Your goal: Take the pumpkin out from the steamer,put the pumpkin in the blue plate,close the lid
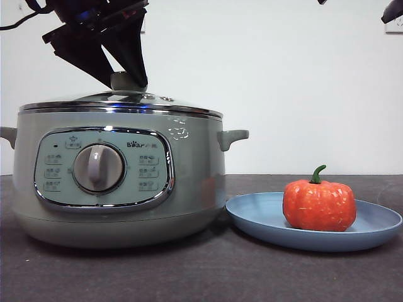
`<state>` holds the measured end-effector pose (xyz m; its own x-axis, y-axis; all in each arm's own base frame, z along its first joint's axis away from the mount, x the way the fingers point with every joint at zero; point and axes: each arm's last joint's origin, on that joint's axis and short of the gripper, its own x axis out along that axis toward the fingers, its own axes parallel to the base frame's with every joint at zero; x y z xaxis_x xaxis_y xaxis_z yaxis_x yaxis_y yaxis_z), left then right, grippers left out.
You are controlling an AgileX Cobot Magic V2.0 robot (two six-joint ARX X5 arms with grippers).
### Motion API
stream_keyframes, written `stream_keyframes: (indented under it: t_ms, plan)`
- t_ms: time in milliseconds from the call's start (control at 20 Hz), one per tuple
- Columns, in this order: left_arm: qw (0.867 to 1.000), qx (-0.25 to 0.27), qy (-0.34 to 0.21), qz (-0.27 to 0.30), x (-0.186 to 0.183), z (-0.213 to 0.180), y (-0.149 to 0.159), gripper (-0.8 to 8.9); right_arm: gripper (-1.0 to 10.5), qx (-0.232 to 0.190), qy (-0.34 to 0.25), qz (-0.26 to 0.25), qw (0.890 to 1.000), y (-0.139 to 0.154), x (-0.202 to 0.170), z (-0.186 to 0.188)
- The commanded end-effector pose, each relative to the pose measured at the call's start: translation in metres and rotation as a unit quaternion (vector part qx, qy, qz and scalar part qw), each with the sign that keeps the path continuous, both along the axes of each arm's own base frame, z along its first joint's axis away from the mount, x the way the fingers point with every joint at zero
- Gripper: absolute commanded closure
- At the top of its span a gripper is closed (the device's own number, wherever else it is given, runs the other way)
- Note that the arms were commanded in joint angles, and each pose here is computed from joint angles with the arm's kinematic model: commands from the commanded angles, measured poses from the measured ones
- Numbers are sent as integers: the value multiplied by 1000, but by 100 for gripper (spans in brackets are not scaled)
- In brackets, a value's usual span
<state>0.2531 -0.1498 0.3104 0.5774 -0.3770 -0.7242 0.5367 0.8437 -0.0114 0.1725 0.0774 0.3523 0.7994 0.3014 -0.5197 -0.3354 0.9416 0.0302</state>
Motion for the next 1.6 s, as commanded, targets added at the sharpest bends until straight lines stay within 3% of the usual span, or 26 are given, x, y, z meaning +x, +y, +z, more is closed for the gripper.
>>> stream_keyframes:
  t_ms: [50, 150, 500, 750, 800, 850, 950, 1000, 1050, 1300, 1600]
  plan:
    - [1000, 3, -3, -6, 0, 0, -2, 597, 380, 2, 3, -3, 1000, 0, 0, -3]
    - [1000, 4, -1, -5, 0, 0, -2, 331, 380, 2, 4, -3, 1000, 0, 0, -3]
    - [1000, -4, -15, -5, -5, 9, 1, 322, 380, 2, 5, -3, 1000, 0, 0, -3]
    - [999, -24, -47, -3, -31, 35, 16, 324, 383, 2, 4, -3, 1000, 0, 0, -3]
    - [998, -26, -50, -3, -37, 40, 20, 354, 384, 0, 3, -2, 1000, 0, 0, -3]
    - [998, -27, -53, -3, -45, 45, 25, 456, 415, -2, 0, 0, 1000, 0, 0, -3]
    - [998, -15, -64, -17, -63, 55, 36, 843, 709, -1, -2, 0, 1000, -1, -1, -2]
    - [997, -10, -75, -22, -72, 60, 41, 821, 891, 1, -5, 2, 1000, -1, -3, -1]
    - [996, -11, -90, -15, -79, 65, 46, 822, 960, 2, -10, 3, 1000, -2, -5, 1]
    - [981, -51, -187, 14, -116, 77, 70, 822, 955, 21, -59, 7, 998, -7, -18, -3]
    - [973, -75, -212, 50, -149, -2, 91, 822, 955, 62, -127, 20, 990, -12, -41, -67]
